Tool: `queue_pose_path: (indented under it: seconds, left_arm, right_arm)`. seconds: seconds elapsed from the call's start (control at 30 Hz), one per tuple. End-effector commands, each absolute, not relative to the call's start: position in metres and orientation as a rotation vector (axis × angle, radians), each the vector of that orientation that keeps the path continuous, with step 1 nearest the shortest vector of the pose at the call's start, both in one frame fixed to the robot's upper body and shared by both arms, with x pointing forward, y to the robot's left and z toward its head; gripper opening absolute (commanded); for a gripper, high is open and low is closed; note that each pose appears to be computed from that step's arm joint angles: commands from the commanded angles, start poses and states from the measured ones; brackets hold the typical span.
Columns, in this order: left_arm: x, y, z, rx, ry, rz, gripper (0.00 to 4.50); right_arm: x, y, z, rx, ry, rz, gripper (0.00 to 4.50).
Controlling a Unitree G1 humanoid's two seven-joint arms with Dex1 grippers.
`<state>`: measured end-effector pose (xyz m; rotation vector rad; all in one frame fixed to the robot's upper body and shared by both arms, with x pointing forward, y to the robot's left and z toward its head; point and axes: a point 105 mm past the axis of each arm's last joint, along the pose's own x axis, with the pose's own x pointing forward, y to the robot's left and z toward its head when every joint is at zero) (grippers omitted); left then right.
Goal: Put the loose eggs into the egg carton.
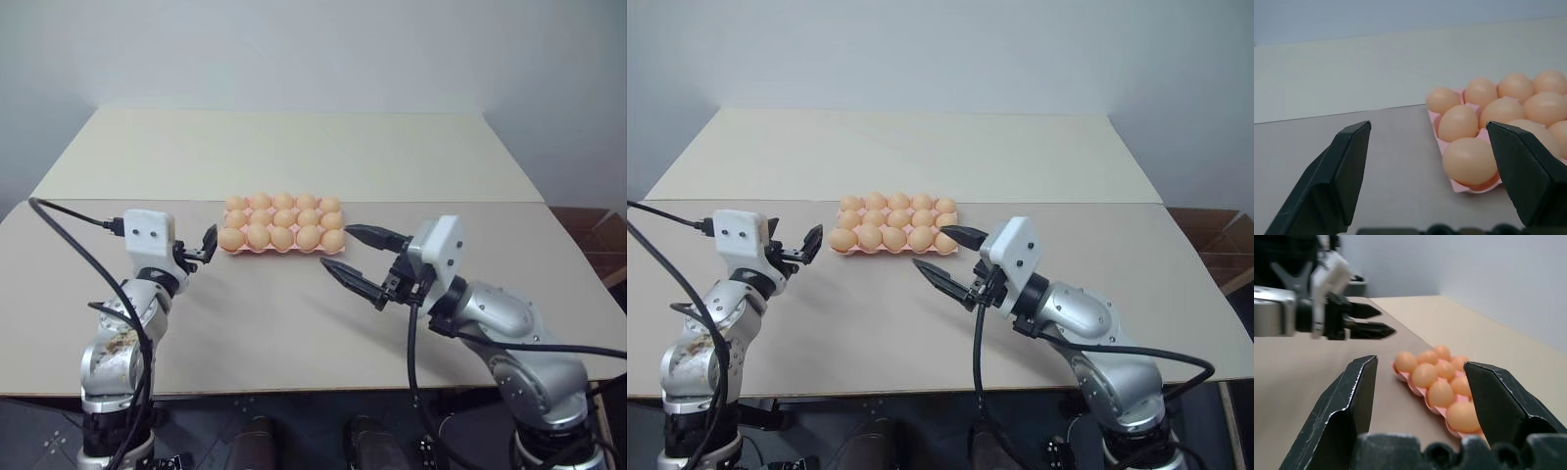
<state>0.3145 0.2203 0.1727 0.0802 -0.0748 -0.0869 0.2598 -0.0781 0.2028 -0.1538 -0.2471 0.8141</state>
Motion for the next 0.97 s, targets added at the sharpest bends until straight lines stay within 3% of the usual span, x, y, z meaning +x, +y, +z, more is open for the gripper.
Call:
queue_pose_path:
  seconds: [0.03,0.3,0.47,0.97]
  left_arm:
    - [0.295,0.22,0.188,0.087,-0.199,-0.087,4.08]
    - [0.26,0.221,0.163,-0.007,-0.196,-0.014,4.08]
    - [0.248,0.215,0.154,-0.002,-0.193,-0.018,4.08]
    - [0.239,0.207,0.138,-0.028,-0.174,-0.019,4.08]
  right_arm:
    - [0.253,-0.1,0.197,-0.183,-0.307,0.622,3.39]
    - [0.233,-0.127,0.167,-0.141,-0.372,0.348,3.39]
    - [0.229,-0.164,0.139,-0.103,-0.311,0.139,3.39]
    - [0.23,-0.169,0.126,-0.127,-0.261,0.153,3.39]
